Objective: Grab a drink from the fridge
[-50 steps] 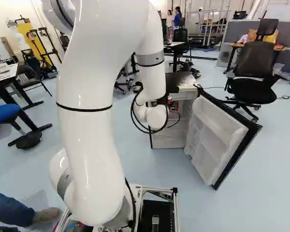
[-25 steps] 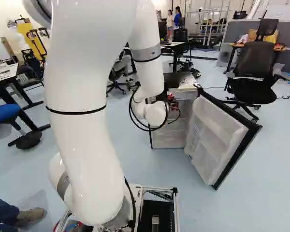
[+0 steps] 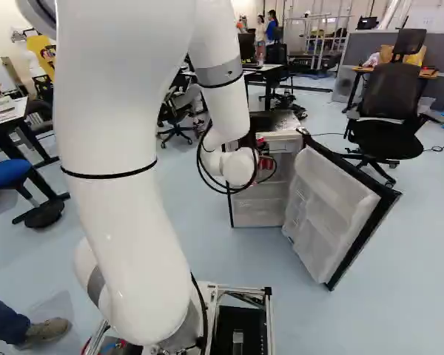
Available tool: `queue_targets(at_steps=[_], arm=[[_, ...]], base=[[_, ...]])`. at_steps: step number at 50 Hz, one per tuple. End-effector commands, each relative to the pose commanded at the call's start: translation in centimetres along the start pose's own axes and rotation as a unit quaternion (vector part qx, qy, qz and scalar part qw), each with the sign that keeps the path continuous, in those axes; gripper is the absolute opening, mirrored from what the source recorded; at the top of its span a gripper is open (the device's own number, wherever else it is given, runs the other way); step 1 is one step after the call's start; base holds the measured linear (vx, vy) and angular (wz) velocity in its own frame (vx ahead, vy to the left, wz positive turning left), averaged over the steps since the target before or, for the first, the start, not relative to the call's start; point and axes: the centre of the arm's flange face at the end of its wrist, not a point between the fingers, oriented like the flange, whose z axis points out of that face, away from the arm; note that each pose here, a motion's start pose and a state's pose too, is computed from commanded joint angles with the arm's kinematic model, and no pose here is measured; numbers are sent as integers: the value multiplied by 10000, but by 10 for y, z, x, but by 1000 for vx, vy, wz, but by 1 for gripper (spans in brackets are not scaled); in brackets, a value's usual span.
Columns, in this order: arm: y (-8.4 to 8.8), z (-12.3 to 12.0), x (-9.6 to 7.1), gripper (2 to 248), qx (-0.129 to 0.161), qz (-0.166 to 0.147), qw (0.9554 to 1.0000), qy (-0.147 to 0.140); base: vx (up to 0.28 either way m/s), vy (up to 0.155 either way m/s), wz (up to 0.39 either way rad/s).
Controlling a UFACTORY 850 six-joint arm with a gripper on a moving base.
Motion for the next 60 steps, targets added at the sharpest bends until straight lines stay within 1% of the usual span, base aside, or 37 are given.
queue_targets(at_steps=[60], arm=[[3, 19, 59, 91, 1, -261, 9997, 34]], base=[[0, 0, 0]])
